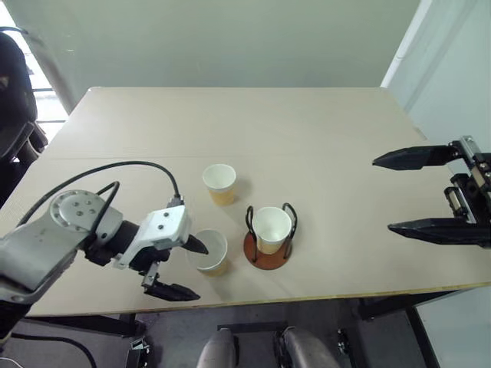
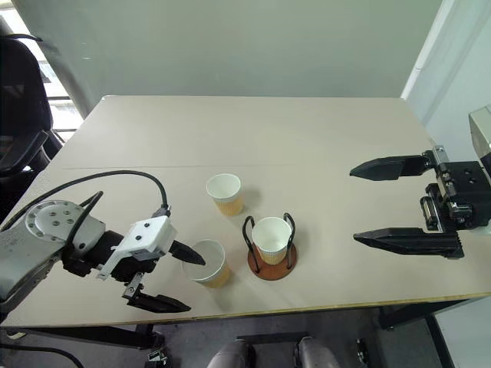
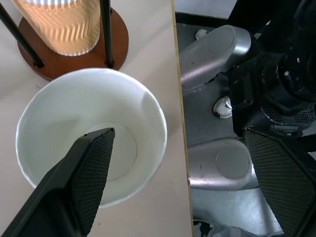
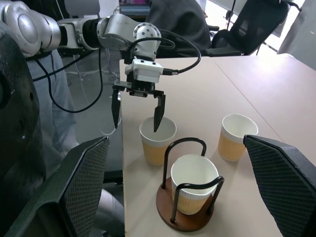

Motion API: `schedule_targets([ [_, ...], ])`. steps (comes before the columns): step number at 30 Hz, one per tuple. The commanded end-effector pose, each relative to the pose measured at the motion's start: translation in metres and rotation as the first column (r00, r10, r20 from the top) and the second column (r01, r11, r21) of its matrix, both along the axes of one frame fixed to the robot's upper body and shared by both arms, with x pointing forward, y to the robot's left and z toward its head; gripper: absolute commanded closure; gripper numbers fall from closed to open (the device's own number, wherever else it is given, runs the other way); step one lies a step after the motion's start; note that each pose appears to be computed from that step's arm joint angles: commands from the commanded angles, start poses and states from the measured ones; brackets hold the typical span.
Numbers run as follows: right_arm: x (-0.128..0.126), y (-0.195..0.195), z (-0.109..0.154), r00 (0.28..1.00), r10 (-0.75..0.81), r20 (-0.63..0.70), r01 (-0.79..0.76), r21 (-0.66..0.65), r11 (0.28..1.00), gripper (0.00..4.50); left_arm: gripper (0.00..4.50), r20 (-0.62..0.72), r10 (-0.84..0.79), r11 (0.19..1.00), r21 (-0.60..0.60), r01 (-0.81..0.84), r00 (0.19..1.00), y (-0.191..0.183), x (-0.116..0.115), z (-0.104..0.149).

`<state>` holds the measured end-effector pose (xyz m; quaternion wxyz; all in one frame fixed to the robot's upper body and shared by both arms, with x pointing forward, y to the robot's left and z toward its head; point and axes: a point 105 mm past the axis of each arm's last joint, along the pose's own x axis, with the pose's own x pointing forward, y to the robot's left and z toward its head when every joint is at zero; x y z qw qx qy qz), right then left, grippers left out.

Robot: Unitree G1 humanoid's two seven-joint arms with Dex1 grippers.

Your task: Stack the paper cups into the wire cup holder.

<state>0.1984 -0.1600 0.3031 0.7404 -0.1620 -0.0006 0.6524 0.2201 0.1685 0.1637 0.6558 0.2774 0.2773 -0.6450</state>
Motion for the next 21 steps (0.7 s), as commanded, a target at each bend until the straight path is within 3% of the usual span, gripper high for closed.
schedule_targets([
  [1, -0.0031, -0.0004, 0.0047, 0.999, -0.006, 0.045, 0.007, -0.023, 1.000, 0.00, 0.95, 0.040, -0.007, 1.000, 0.013, 0.007, 0.999, 0.0001, 0.0036, 0.0020],
  [10, -0.0030, 0.0000, 0.0052, 0.998, -0.004, 0.060, 0.005, -0.027, 1.000, 0.00, 4.28, 0.038, -0.008, 1.000, 0.017, 0.008, 0.999, 0.0023, 0.0028, 0.0003],
  [11, -0.0029, 0.0003, 0.0050, 0.998, -0.004, 0.061, 0.005, -0.028, 1.000, 0.00, 4.44, 0.038, -0.008, 1.000, 0.018, 0.007, 0.999, 0.0027, 0.0025, 0.0002],
  [21, 0.0017, 0.0010, 0.0026, 0.997, -0.006, 0.075, 0.009, -0.039, 0.999, 0.00, 4.44, 0.050, -0.001, 1.000, 0.031, -0.001, 0.999, 0.0052, 0.0030, 0.0011],
])
